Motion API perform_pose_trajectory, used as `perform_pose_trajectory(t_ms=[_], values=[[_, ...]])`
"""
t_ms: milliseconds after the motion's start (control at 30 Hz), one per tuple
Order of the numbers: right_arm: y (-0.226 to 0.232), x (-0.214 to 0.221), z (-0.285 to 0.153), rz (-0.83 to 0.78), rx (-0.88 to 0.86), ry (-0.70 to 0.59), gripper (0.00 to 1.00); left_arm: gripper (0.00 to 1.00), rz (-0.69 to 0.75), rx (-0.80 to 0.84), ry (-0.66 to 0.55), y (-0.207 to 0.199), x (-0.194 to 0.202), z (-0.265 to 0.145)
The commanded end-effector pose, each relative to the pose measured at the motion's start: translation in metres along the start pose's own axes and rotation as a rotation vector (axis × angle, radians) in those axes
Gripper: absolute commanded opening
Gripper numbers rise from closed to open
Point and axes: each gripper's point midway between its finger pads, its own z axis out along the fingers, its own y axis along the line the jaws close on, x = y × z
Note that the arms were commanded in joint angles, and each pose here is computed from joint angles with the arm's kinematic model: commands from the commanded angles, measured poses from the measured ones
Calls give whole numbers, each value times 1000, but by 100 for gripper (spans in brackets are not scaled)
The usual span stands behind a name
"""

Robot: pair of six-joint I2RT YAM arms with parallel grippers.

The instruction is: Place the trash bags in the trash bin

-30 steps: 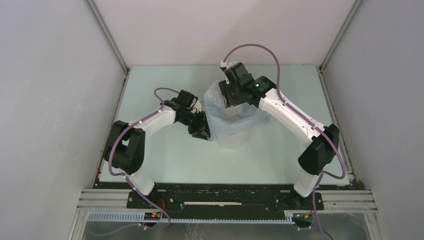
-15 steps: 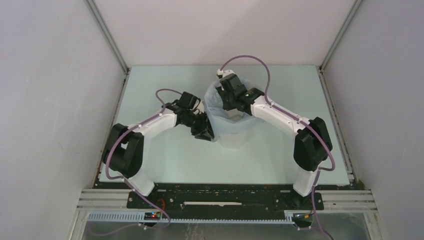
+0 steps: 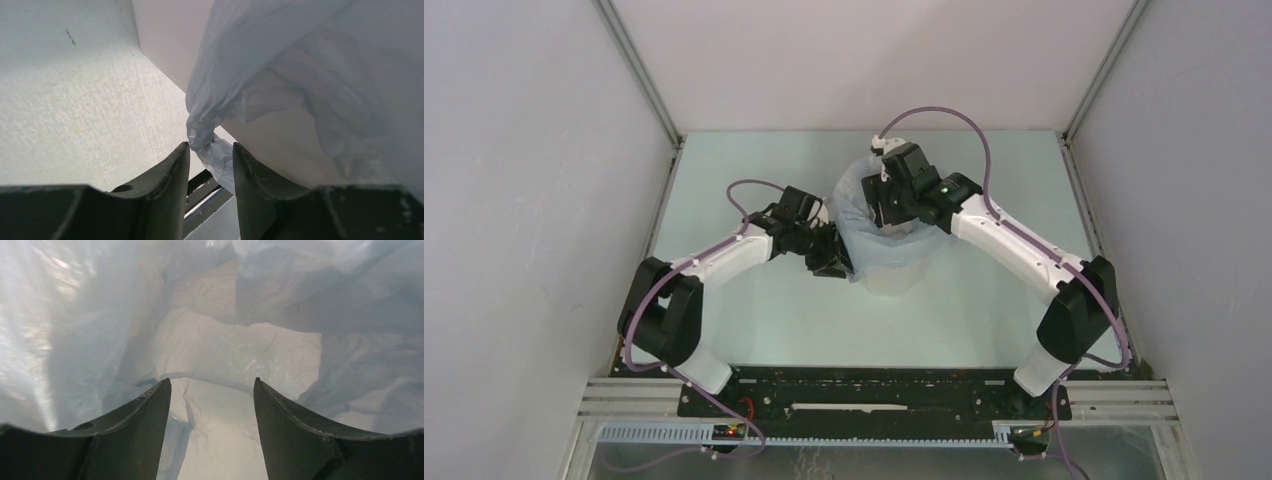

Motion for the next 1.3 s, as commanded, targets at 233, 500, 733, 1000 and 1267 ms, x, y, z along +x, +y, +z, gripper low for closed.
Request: perform_pose_trajectory(t_ms=[233, 500, 733, 1000, 1267], values=[[1, 62, 74, -10, 32, 189, 70, 43, 34, 30, -17, -7, 4, -7], [7, 57, 75, 22, 15, 163, 69, 44, 51, 10, -5, -4, 6, -10], [11, 27, 33, 54, -12, 95, 73, 47, 60, 8, -11, -6, 5, -13], [9, 12, 4, 64, -20, 56, 74, 48, 83, 7, -18, -9, 3, -18], [10, -8, -17, 48, -28, 15, 72, 49, 94, -9, -13, -7, 3, -19]])
